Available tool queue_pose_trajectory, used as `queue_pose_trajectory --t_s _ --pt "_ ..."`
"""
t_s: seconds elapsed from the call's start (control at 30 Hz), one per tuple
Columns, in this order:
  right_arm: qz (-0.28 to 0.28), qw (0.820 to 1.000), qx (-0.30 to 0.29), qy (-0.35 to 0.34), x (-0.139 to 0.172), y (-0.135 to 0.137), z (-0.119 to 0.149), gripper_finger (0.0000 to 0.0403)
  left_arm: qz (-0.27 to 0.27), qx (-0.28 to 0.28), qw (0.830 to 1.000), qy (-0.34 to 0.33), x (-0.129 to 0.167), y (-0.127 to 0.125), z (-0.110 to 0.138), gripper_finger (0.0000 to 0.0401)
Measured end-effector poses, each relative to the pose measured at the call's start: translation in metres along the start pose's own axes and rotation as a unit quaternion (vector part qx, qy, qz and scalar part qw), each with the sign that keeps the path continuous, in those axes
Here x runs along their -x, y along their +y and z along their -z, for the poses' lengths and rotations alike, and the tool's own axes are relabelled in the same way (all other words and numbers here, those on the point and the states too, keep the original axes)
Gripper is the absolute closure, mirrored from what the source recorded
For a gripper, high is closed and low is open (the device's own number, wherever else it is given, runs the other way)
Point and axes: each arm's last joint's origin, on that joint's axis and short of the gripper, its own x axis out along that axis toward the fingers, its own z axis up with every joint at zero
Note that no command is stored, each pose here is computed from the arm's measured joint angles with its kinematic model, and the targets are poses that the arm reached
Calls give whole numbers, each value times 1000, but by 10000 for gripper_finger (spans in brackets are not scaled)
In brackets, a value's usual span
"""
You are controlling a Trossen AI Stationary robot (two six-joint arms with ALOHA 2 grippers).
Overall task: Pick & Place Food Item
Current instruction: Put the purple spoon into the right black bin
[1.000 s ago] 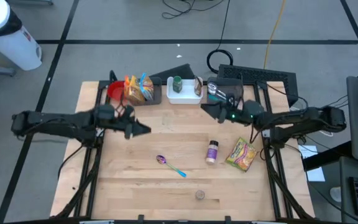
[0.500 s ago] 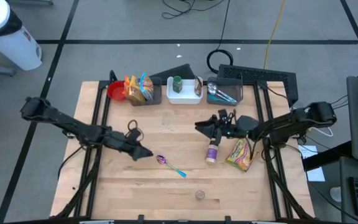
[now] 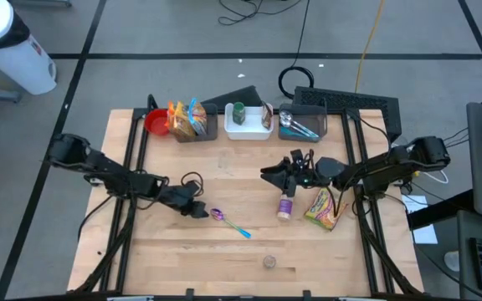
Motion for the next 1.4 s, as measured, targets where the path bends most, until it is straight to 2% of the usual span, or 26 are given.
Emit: queue_pose_trajectory --t_s 0.47,0.67,1.1,1.4 --pt "-23 999 -14 22 1 4 4 232 19 6 999 -27 -11 4 -22 240" --pt "-24 999 -13 29 1 5 6 232 27 -3 1000 -13 -11 2 -28 240" --pt "-21 999 0 29 1 5 6 232 9 -7 1000 17 -11 6 -27 240" --pt "-17 999 2 28 1 4 6 232 -3 -8 1000 13 -11 8 -27 240"
